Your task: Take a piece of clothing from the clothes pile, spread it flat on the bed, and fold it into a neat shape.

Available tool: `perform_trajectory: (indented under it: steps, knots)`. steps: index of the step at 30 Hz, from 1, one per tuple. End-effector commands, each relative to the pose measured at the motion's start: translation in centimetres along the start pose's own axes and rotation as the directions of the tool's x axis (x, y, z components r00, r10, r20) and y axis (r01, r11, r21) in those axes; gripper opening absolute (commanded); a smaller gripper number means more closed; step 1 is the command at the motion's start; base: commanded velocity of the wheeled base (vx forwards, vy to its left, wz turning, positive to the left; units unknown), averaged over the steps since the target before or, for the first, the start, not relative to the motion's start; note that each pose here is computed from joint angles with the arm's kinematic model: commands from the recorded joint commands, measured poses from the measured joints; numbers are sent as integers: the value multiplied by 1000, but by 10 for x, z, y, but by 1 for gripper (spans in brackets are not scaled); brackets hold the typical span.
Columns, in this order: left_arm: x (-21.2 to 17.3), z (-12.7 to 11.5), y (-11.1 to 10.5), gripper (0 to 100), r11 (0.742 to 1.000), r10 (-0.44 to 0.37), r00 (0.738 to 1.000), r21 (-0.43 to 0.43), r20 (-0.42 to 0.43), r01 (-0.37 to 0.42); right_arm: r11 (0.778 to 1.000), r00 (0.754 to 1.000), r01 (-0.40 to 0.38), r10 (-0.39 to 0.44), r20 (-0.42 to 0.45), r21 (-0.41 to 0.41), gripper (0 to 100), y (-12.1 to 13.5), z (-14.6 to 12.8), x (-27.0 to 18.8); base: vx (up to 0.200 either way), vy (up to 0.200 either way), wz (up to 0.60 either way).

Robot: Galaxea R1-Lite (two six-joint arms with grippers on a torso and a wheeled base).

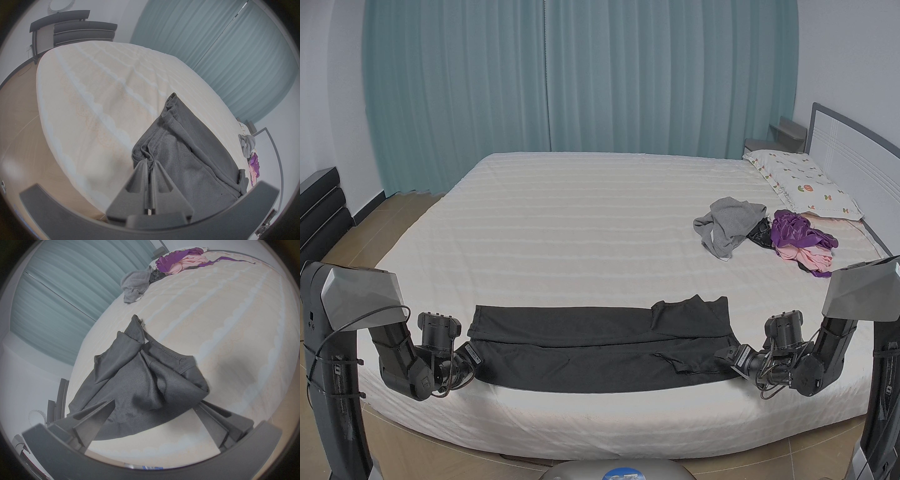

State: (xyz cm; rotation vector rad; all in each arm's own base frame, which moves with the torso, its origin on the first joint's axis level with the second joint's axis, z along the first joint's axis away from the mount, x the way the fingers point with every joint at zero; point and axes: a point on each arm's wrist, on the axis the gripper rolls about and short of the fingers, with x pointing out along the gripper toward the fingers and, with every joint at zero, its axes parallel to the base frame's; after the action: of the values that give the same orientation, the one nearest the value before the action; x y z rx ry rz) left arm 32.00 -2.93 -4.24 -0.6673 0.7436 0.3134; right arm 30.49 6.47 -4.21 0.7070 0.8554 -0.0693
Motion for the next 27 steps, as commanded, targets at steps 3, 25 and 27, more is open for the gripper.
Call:
perform_trajectory:
  steps: [3,25,27]
  knots:
    - [-1,-1,2,0,1000,5,1000,-6,-5,-5,1000,1000,-2,3,10,-8,0,8,3,14,0,0,0]
    - [-20,16,10,0,999,10,999,-34,40,-9,1000,1000,-12,12,16,-8,0,5,-5,-29,0,0,0]
    - [-21,15,11,0,999,15,999,-32,34,-14,1000,1000,-9,9,9,-13,0,5,-7,-31,0,0,0]
